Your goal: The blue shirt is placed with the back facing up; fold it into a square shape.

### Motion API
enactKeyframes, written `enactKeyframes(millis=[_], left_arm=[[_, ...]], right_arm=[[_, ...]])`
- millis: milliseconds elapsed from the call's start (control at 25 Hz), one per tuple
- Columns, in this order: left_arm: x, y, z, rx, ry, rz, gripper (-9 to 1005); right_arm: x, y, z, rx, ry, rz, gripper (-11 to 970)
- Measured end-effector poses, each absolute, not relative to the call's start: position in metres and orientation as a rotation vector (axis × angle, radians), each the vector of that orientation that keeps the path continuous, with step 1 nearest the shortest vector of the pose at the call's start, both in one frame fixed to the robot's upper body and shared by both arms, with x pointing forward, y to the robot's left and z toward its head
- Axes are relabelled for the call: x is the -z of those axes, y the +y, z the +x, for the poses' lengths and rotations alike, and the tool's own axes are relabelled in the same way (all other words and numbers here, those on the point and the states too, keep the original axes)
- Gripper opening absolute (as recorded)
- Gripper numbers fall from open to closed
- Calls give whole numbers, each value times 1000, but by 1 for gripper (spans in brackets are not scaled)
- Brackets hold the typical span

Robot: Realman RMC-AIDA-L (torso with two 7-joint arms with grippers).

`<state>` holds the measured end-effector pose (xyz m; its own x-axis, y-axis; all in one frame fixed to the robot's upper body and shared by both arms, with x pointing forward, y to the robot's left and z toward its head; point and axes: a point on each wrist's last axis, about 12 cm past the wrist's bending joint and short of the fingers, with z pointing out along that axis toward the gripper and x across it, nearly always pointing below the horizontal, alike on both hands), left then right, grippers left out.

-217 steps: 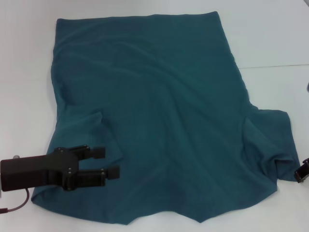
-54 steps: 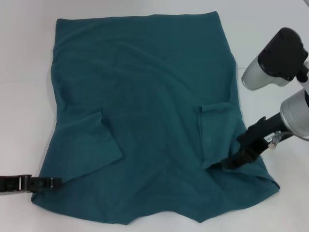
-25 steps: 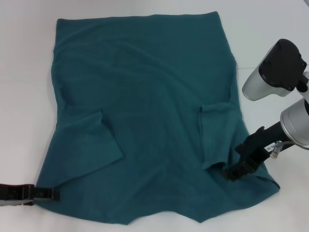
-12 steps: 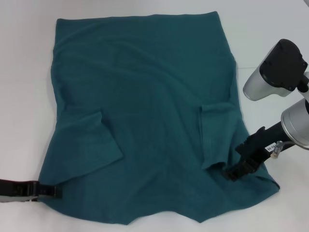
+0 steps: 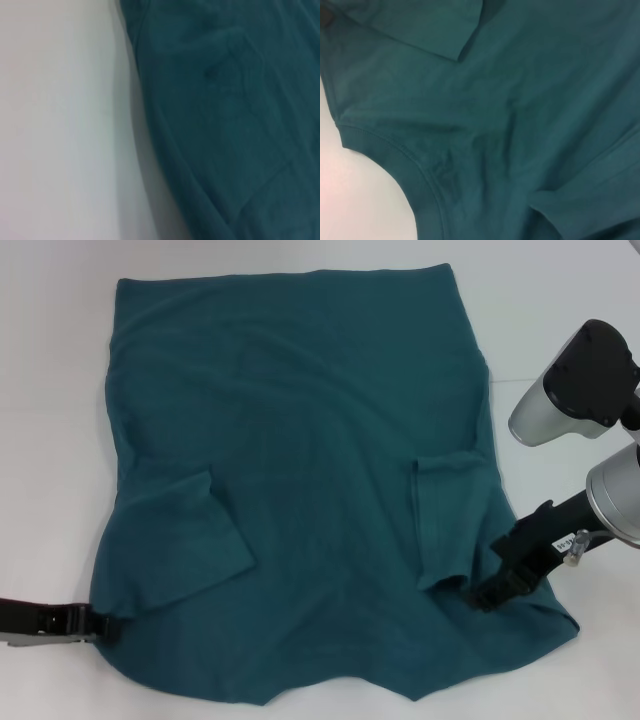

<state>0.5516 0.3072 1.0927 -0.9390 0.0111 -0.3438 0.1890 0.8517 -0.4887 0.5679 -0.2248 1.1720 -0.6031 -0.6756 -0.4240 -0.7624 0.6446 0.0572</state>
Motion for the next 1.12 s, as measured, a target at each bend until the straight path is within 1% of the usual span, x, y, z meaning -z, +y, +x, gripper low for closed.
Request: enactKeyframes(millis=[240,320,360,400,440,480,520,560,720,920,1120], left_arm=[[-1094,307,553,758,2694,160,320],[-1094,307,553,763,2692,166,117],[-1095,305,553,776,2685,174,108],[-1095,305,553,776,2685,174,99],[-1095,305,553,781,2680,178,90],[-1096,305,554,785,2677,183,82],[-1096,304,553,788,2673,188,73],[-1096,304,553,789,2672,194,64],[-1095,305,553,785,2668,216,64],[-1097,305,555,778,2661,242,64],[-1098,304,556,775,2655,258,64]], right_arm=[[-1173,-226,568,-333,2505,-1123,856],[-1174,-229,569,-339,2521,-1085,856],[-1176,-237,570,-350,2564,-995,856],[-1176,-237,570,-350,2564,-995,856],[-1178,-243,570,-354,2595,-925,855],[-1179,-250,570,-367,2628,-849,855],[-1181,-263,568,-400,2685,-708,855],[-1181,-263,568,-400,2685,-708,855],[-1178,-284,558,-487,2769,-484,855],[-1162,-301,543,-483,2868,-304,855],[-1154,-310,539,-427,2898,-230,855]])
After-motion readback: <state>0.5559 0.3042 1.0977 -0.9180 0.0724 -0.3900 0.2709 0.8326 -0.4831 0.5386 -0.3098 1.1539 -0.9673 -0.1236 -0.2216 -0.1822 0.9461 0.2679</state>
